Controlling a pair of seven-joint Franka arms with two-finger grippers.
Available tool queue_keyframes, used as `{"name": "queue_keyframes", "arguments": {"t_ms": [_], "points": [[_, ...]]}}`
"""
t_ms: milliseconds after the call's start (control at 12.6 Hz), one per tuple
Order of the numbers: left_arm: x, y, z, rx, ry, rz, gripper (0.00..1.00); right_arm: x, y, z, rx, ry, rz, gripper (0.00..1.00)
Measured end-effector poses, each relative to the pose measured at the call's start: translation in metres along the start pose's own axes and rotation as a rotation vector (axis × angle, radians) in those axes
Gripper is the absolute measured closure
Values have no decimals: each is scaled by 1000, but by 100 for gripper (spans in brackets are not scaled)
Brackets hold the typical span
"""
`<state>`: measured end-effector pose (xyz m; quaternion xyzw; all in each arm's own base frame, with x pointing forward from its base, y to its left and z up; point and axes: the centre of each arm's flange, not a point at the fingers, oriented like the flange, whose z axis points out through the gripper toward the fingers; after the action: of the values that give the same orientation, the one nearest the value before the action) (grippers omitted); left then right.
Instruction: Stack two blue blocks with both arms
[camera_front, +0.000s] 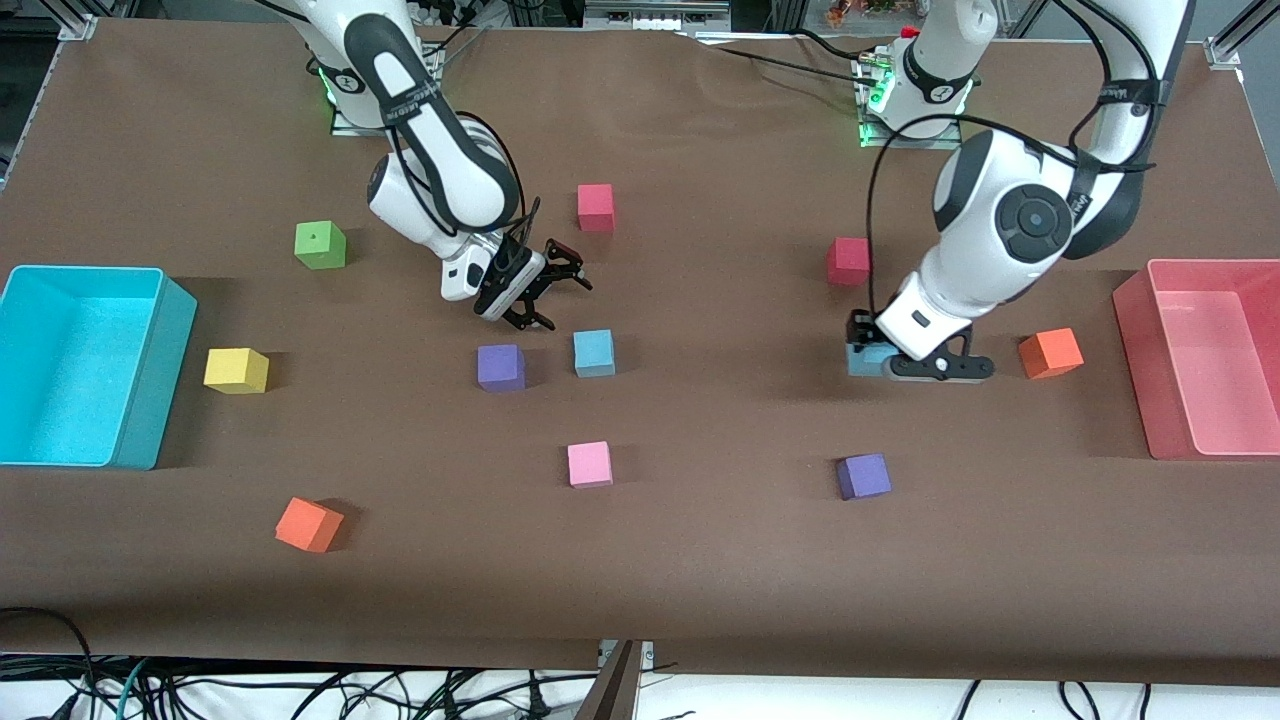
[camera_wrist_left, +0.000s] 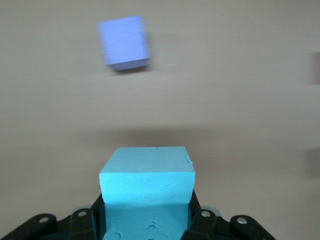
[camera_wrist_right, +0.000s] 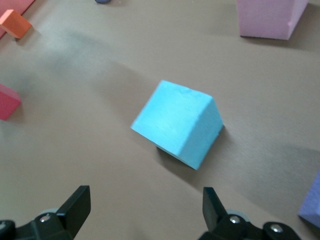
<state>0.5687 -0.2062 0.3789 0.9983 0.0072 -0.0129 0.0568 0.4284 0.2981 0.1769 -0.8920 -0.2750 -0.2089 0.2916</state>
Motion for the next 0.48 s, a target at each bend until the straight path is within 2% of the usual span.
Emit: {"name": "queue_keyframes", "arguments": {"t_ms": [239,478], "points": [[-18,79,-7,-52,2,2,40,-15,9,8,-25,37,-15,1],[-40,155,20,-67,-29,-28,40,-13,12,16,-36,69,-42,1]]}}
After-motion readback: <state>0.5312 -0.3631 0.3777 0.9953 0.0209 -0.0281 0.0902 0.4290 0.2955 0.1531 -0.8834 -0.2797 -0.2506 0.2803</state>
